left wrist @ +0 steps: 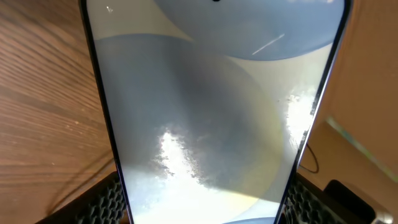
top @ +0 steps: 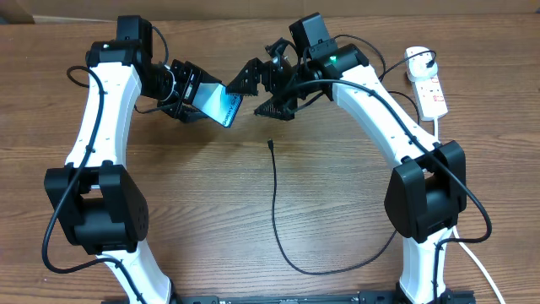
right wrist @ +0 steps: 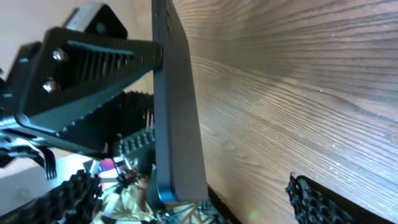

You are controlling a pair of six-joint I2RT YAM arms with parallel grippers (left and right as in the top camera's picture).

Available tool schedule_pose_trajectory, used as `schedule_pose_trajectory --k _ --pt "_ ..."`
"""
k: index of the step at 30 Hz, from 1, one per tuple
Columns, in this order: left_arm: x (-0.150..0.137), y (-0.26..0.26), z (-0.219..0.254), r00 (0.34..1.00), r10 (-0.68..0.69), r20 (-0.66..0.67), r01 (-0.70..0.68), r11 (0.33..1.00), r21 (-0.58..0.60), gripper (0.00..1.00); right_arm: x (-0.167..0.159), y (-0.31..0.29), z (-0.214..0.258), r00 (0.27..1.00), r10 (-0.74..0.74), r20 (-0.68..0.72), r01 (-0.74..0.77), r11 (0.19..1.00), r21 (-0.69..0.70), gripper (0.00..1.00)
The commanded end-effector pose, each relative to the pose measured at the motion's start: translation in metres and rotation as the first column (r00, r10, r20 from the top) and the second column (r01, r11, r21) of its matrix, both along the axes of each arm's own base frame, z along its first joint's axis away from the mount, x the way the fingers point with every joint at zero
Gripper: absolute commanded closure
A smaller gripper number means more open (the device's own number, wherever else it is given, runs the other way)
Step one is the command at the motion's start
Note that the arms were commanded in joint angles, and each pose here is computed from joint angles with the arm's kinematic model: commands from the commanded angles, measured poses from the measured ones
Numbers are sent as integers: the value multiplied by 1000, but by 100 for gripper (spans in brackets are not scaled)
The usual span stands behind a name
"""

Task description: Plug charger to phone and switch on socket

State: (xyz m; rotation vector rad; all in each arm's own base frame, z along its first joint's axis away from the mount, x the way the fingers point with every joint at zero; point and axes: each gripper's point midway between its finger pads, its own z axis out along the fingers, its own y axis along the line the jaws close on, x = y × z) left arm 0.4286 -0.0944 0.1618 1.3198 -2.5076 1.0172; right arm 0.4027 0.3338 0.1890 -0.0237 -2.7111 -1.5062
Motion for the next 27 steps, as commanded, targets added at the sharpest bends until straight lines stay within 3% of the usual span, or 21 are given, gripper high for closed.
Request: schedule_pose_trajectory --k 1,7,23,27 --pt "-3 -11 24 999 36 -3 -36 997 -74 49 4 0 21 998 -59 -6 59 998 3 5" --pt "-2 -11 24 995 89 -45 -93 992 -87 49 10 -4 12 989 -138 -45 135 989 -54 19" --pt "1 -25 30 993 102 -63 -109 985 -134 49 8 15 12 989 -149 4 149 986 -73 21" --pt "2 -23 28 992 109 -63 -115 987 -115 49 11 14 5 984 -174 32 176 978 -115 27"
